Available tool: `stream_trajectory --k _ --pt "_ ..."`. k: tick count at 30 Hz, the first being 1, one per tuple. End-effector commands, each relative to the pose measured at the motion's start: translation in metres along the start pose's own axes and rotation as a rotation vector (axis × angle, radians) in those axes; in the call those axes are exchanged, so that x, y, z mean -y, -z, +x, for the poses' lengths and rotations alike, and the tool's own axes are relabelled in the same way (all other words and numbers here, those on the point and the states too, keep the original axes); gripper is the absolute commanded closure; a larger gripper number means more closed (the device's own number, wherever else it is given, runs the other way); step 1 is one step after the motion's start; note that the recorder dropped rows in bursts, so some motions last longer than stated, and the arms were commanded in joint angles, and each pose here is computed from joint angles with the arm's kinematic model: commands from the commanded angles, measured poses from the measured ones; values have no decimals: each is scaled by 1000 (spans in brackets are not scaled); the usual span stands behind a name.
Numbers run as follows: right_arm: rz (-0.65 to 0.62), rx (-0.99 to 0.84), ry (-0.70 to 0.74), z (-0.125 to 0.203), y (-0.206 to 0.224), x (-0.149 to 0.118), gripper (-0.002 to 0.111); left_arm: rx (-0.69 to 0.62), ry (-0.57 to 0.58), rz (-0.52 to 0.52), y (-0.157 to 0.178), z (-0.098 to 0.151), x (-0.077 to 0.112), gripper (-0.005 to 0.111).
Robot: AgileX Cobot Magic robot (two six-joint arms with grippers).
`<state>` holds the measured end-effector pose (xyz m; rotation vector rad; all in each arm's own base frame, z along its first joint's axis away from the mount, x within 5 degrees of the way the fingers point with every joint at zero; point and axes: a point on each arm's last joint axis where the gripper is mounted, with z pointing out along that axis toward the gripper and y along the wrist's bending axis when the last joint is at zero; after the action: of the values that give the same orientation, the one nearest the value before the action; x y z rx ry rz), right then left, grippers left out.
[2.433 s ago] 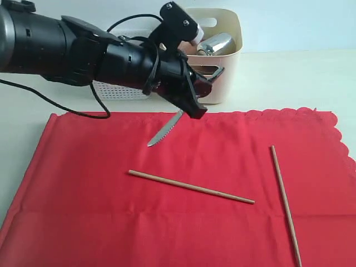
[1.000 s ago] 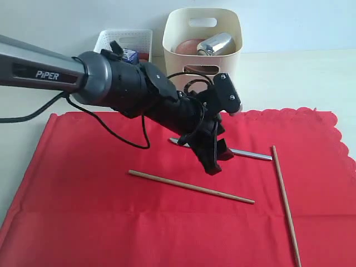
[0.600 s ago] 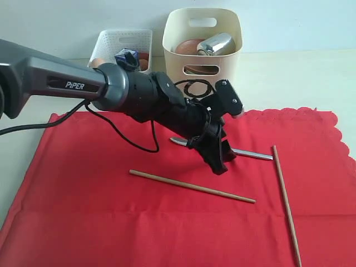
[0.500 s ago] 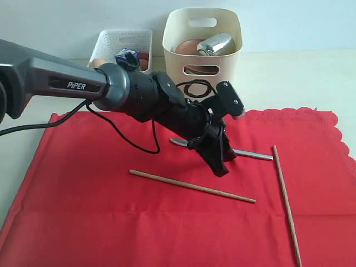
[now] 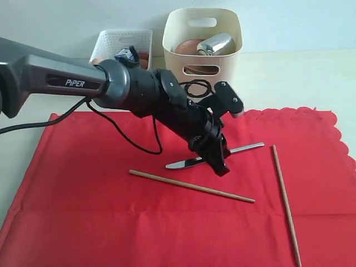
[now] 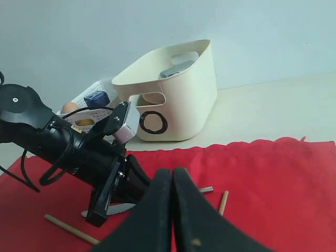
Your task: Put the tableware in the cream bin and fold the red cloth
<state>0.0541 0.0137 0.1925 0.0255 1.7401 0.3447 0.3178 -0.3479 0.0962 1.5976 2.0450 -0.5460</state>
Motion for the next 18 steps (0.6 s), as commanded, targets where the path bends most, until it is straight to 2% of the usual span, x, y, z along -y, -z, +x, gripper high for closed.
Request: stream_trajectory --k 1,7,11,14,18 --pt "0 8 9 1 0 0 108 26 -3 1 22 -14 3 106" --pt "0 8 9 1 0 0 108 76 2 20 56 -35 9 107" --pt "0 10 9 1 0 0 108 84 -61 16 78 -45 13 107" --pt "0 10 9 1 0 0 108 124 -71 -41 96 -53 8 107" --pt "0 10 9 1 0 0 108 249 17 -217 121 -64 -13 107"
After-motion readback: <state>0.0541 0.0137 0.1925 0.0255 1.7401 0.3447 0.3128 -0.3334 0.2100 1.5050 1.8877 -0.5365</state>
